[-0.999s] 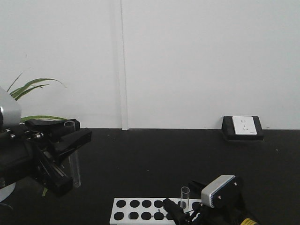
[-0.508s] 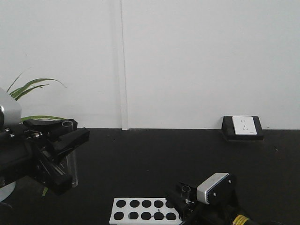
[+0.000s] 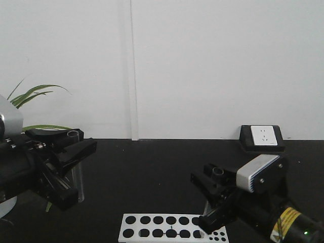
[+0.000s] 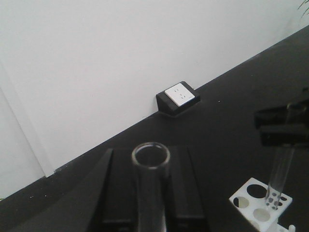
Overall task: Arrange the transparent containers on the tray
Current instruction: 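Lift the clear tube up out of the rack with the right gripper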
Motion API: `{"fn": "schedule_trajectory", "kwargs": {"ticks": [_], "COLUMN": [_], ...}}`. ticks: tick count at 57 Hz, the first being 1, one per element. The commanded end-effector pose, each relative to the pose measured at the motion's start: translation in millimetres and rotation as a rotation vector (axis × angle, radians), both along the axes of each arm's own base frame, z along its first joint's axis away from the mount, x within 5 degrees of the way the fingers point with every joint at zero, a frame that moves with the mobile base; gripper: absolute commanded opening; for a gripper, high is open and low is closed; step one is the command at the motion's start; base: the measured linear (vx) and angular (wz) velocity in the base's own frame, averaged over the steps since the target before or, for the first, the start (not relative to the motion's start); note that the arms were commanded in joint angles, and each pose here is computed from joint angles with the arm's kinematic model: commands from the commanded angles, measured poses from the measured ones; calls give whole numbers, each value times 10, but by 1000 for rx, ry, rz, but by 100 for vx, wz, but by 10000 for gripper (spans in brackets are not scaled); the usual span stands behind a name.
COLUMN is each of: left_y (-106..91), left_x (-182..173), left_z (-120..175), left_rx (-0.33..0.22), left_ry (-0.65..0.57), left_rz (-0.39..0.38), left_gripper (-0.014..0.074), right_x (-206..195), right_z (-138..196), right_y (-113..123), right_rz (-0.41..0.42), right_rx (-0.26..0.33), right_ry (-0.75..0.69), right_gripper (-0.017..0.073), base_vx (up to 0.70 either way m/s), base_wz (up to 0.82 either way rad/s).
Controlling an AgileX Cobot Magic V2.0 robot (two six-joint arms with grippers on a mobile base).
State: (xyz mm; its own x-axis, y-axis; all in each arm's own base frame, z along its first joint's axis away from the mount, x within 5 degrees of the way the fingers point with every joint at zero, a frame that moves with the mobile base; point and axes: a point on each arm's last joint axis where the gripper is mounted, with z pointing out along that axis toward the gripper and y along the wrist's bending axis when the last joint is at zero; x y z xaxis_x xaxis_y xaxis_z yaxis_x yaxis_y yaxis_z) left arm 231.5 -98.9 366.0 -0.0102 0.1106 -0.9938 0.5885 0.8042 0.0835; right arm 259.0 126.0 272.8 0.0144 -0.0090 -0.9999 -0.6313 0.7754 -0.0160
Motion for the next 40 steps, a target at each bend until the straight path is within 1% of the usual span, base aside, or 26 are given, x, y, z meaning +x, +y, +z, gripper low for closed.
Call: {"fn": "schedule_trajectory", "kwargs": {"ticks": [1, 7, 12, 15, 19, 23, 40], "left_y": [-6, -6, -6, -6, -6, -10, -14], "left_x": [-61, -61, -61, -62, -71, -74, -77], "left_z": [192, 192, 192, 192, 200, 202, 203], "left_rx": [-71, -76, -76, -77, -98, -116, -117], "left_ry": [-36, -31, -31, -32, -20, -9, -11], "left_rz": [-13, -13, -13, -13, -15, -21, -26], "left_gripper": [0, 0, 0, 0, 0, 0, 0], "right_x": [-151, -327, -492, -554, -618, -639, -636], "right_z": [511, 828, 1019, 1062, 1095, 1102, 1098], "right_y": [-74, -203, -316, -364, -413, -432, -435], "right_rz": [-19, -88, -147, -175, -201, -214, -217], "right_rx": [92, 108, 75, 50, 41, 36, 34], "right_ry": [-107, -98, -102, -97, -91, -84, -81], "right_gripper": [-13, -13, -13, -13, -13, -13, -13], "base_vx": [0, 0, 0, 0, 0, 0, 0], "base_wz": [0, 0, 0, 0, 0, 0, 0]}}
